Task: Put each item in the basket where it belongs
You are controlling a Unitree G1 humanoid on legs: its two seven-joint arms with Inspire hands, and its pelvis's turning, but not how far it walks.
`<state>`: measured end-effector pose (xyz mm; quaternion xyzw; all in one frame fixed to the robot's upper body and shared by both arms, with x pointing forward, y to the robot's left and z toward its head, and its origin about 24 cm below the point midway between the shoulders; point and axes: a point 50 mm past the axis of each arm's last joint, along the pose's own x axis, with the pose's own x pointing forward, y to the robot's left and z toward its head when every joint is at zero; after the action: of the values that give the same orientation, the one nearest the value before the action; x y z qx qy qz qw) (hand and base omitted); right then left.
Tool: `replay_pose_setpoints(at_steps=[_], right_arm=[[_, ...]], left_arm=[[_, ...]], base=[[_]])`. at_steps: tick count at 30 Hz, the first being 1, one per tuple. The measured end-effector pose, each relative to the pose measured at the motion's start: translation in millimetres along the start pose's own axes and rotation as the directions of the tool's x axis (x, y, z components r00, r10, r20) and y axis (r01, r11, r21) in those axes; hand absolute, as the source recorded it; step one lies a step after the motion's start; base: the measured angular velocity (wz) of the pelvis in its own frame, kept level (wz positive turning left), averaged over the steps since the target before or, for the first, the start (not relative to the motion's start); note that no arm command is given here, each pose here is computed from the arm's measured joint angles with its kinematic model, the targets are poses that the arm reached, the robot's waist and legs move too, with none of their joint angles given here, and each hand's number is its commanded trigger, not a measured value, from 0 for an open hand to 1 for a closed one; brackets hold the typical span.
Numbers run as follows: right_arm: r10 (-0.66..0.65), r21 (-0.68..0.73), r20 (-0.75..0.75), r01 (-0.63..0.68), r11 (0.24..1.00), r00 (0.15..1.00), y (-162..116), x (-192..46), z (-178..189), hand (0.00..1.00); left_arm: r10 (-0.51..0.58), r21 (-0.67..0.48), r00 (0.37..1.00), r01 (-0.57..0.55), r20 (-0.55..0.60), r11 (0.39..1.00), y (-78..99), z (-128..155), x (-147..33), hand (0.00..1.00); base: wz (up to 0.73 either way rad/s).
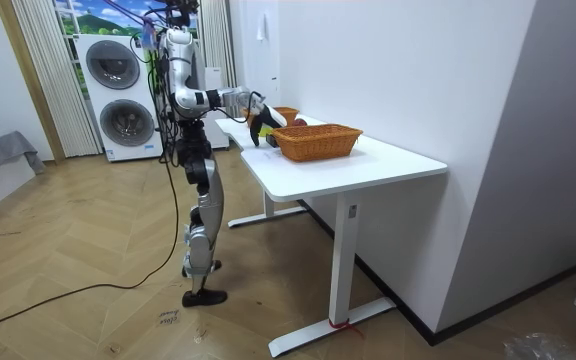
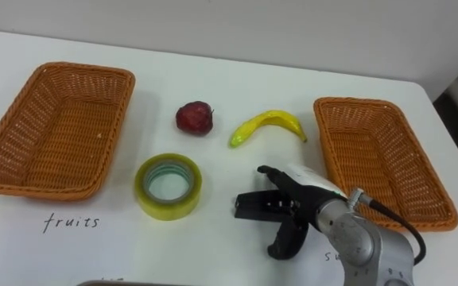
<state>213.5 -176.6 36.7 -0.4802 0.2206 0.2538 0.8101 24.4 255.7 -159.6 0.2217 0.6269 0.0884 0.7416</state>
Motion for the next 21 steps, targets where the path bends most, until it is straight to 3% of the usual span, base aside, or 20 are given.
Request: replay_pose_setpoints(at_steps=[2, 4, 21], right_arm=[[0.0, 0.0, 0.0, 0.0, 1.0, 1.0, 0.0, 0.0, 0.0, 0.0], [0.0, 0.0, 0.0, 0.0, 1.0, 1.0, 0.0, 0.0, 0.0, 1.0], [-0.048, -0.027, -0.023, 0.048, 0.998, 0.999, -6.7, 0.8, 1.3, 1.0]], left_arm=[[-0.001, 0.0, 1.0, 0.001, 0.0, 1.0, 0.0, 0.0, 0.0, 0.0], [0.0, 0.0, 1.0, 0.0, 0.002, 1.0, 0.1, 0.7, 0.1, 0.0], [0.003, -0.004, 1.0, -0.003, 0.023, 1.0, 1.7, 4.8, -0.3, 0.0]], base=[[0.0], [0.0], [0.0]])
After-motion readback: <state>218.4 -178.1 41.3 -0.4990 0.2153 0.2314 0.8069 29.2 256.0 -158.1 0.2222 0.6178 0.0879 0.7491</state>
